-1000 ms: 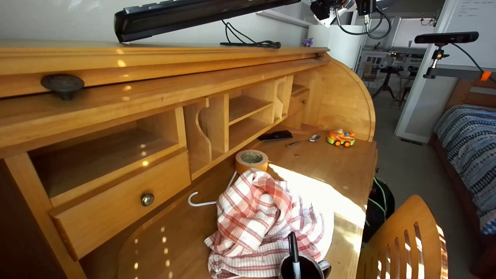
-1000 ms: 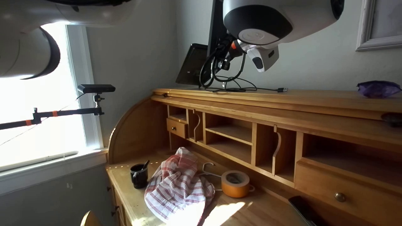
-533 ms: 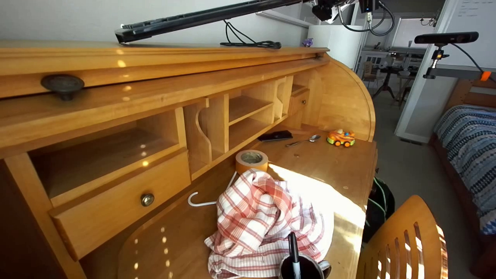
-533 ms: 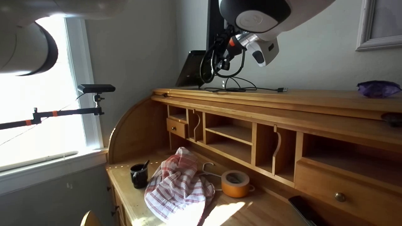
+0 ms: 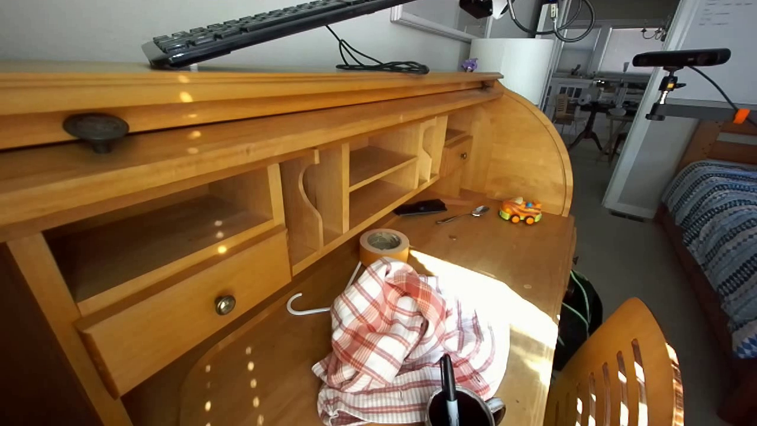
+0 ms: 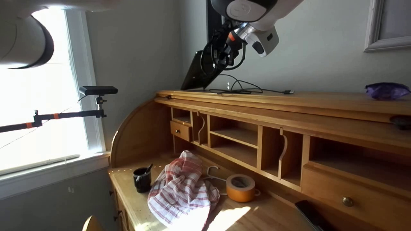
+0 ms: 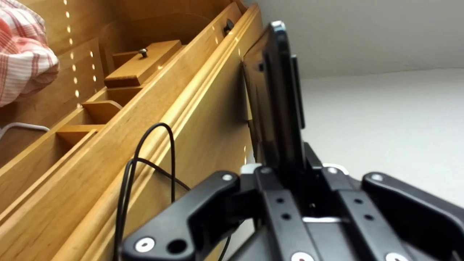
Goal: Move the keyboard to the bottom
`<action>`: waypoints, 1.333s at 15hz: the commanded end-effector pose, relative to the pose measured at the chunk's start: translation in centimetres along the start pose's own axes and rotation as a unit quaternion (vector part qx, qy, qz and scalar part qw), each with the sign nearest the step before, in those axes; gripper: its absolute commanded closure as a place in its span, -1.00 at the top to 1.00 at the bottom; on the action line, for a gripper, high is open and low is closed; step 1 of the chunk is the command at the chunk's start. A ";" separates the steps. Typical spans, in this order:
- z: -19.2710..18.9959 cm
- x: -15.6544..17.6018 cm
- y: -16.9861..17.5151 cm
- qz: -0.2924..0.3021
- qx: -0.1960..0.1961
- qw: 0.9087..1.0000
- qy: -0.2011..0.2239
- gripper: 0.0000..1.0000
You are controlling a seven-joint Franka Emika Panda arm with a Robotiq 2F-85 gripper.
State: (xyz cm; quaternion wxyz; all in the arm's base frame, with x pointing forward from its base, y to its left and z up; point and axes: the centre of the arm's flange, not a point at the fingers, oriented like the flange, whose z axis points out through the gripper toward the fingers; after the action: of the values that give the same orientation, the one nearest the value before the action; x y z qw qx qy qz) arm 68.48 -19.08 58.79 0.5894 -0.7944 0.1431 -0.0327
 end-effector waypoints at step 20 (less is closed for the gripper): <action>4.1 -3.5 -5.0 -0.163 -0.100 0.972 0.135 -0.89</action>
State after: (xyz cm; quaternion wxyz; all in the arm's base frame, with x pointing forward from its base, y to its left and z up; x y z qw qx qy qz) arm 68.52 -13.58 63.26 0.4644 -0.8547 0.0941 -0.2120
